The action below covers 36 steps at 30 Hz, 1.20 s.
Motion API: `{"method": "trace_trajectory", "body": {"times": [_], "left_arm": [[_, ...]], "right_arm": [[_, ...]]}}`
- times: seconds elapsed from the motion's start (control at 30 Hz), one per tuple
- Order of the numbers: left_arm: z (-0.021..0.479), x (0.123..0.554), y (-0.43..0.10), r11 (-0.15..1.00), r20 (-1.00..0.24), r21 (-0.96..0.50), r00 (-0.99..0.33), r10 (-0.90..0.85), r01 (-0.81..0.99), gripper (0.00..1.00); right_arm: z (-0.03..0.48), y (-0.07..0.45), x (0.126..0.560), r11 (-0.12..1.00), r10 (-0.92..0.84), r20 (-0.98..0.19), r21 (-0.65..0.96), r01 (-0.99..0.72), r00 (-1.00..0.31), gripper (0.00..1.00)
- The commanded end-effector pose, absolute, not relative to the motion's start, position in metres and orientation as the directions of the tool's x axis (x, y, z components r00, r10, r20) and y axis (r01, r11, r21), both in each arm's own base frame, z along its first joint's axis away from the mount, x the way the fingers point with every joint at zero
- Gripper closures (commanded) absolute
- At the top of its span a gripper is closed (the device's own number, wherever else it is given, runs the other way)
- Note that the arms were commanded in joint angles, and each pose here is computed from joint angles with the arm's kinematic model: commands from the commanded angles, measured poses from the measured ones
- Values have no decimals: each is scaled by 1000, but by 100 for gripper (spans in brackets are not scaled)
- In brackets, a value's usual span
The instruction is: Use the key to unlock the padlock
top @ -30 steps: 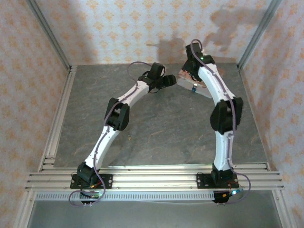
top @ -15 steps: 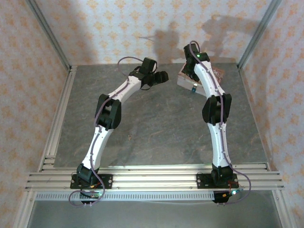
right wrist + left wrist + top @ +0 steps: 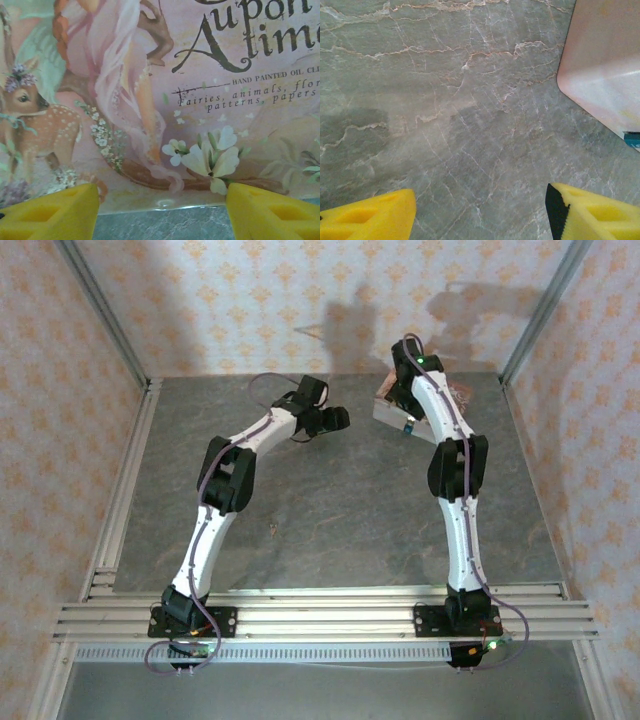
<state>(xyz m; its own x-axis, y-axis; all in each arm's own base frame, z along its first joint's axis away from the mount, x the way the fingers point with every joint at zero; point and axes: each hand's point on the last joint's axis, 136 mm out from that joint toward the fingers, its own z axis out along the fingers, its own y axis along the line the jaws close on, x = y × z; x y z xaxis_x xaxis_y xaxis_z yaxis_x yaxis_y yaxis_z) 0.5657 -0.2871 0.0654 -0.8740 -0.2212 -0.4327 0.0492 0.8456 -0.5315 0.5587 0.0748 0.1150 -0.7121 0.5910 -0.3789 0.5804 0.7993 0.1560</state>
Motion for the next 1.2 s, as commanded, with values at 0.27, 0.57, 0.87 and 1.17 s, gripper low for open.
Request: {"method": "trace_trajectory", "body": {"times": [0.27, 0.57, 0.87, 1.17], "left_arm": [[113, 563, -273, 837, -513, -536, -830, -218, 111, 30], [110, 557, -263, 844, -508, -527, -834, -218, 100, 30], [114, 555, -259, 845, -510, -526, -831, -221, 98, 30], [126, 554, -251, 847, -525, -523, -820, -226, 101, 30]], "right_arm": [[65, 91, 528, 798, 601, -232, 125, 589, -765, 57], [52, 114, 498, 828, 560, -158, 139, 543, -813, 69], [64, 142, 461, 879, 470, -128, 152, 451, -873, 72], [71, 163, 400, 933, 353, -121, 118, 339, -928, 74]]}}
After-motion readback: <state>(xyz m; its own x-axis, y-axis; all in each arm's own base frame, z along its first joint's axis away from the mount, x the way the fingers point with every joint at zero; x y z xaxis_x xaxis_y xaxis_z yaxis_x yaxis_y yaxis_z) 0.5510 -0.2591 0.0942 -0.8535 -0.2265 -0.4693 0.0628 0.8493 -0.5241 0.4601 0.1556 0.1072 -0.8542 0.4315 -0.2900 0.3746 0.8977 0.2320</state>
